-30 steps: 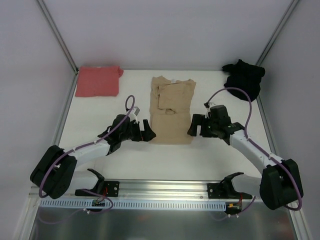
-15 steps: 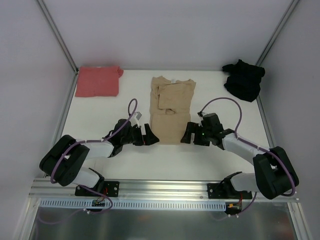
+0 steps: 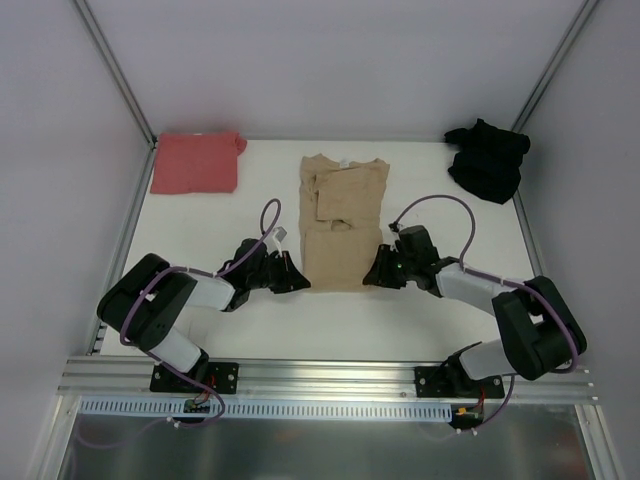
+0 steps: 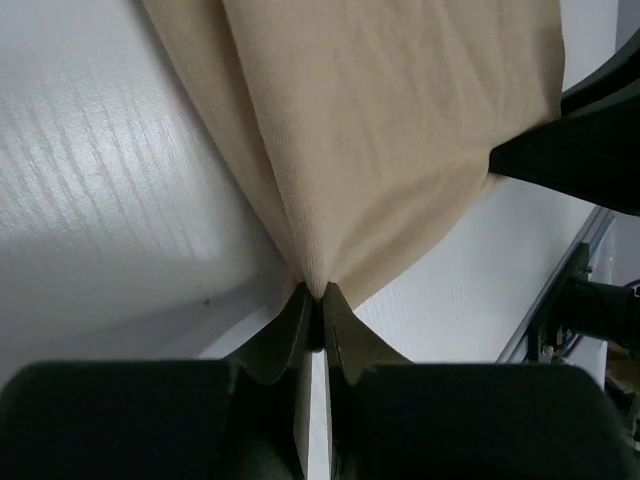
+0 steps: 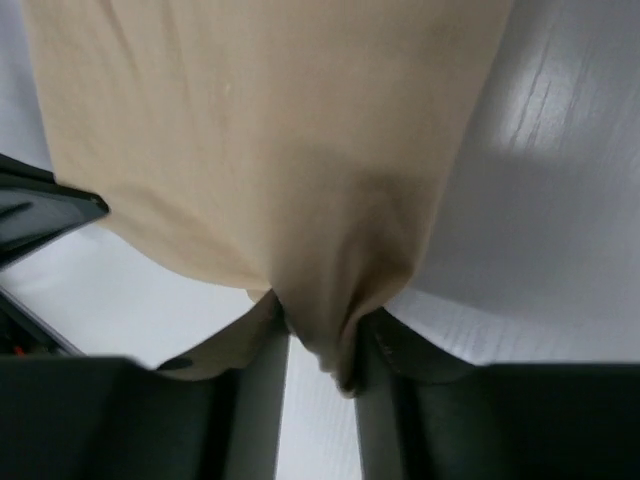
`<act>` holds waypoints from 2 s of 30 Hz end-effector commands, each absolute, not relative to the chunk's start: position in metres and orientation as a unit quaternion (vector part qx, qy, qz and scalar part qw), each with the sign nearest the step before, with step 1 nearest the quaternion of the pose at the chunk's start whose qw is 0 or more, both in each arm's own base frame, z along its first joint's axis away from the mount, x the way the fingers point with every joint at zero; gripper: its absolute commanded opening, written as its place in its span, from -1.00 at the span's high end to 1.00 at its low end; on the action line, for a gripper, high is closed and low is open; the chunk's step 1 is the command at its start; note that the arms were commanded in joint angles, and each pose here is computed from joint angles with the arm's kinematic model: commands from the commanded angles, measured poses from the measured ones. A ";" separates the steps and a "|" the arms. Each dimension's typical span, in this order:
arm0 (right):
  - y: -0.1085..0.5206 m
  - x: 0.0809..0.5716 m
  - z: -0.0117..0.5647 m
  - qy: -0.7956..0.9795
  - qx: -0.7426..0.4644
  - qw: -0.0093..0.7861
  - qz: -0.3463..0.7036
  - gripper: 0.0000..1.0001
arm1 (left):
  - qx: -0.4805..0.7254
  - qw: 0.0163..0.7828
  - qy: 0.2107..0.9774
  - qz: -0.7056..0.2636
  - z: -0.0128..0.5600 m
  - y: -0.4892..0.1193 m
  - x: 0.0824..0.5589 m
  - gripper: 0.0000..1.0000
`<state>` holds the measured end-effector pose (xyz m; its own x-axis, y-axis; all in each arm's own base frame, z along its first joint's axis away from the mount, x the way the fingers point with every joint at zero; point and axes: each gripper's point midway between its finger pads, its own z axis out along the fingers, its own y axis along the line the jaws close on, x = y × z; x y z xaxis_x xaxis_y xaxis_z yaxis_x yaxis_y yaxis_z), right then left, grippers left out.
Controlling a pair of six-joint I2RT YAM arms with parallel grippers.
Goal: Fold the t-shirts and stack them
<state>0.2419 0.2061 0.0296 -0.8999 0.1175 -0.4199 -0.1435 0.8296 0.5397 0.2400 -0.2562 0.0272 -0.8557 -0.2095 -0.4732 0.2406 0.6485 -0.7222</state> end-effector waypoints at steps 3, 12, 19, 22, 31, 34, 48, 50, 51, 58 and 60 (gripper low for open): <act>0.214 0.242 0.031 0.925 -0.007 0.222 0.309 0.76 | 0.022 0.265 0.865 -0.426 0.030 -0.258 0.238 1.00; 0.204 0.222 0.031 0.929 0.006 0.211 0.303 0.99 | 0.029 0.267 0.864 -0.426 0.041 -0.261 0.233 1.00; 0.200 0.191 0.034 0.927 0.009 0.212 0.310 0.99 | 0.040 0.262 0.865 -0.425 0.045 -0.266 0.196 1.00; 0.196 0.176 0.028 0.928 0.019 0.208 0.308 0.99 | 0.034 0.261 0.868 -0.421 0.041 -0.265 0.179 1.00; 0.187 0.129 0.042 0.927 0.007 0.223 0.303 0.99 | 0.041 0.249 0.872 -0.419 0.038 -0.270 0.120 1.00; 0.184 0.115 0.046 0.926 0.000 0.223 0.304 0.99 | 0.045 0.253 0.872 -0.416 0.041 -0.269 0.107 1.00; 0.196 0.144 0.106 0.923 -0.064 0.274 0.262 0.99 | 0.080 0.360 0.859 -0.355 0.112 -0.269 0.136 1.00; 0.200 0.155 0.109 0.928 -0.068 0.271 0.248 0.99 | 0.095 0.378 0.857 -0.336 0.122 -0.270 0.145 1.00; 0.203 0.165 0.121 0.924 -0.070 0.282 0.250 0.99 | 0.100 0.382 0.859 -0.327 0.130 -0.274 0.149 1.00; 0.215 0.204 0.127 0.923 -0.062 0.271 0.265 0.99 | 0.115 0.399 0.864 -0.286 0.151 -0.286 0.175 1.00; 0.218 0.213 0.130 0.922 -0.068 0.269 0.270 0.99 | 0.108 0.396 0.869 -0.277 0.149 -0.286 0.185 1.00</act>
<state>0.1950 0.2059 0.1097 -0.8735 0.0408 -0.4852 -0.2007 0.8777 0.4352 0.1698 -0.2931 0.1480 -0.6853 -0.0653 -0.7254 0.4140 0.7844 -0.4618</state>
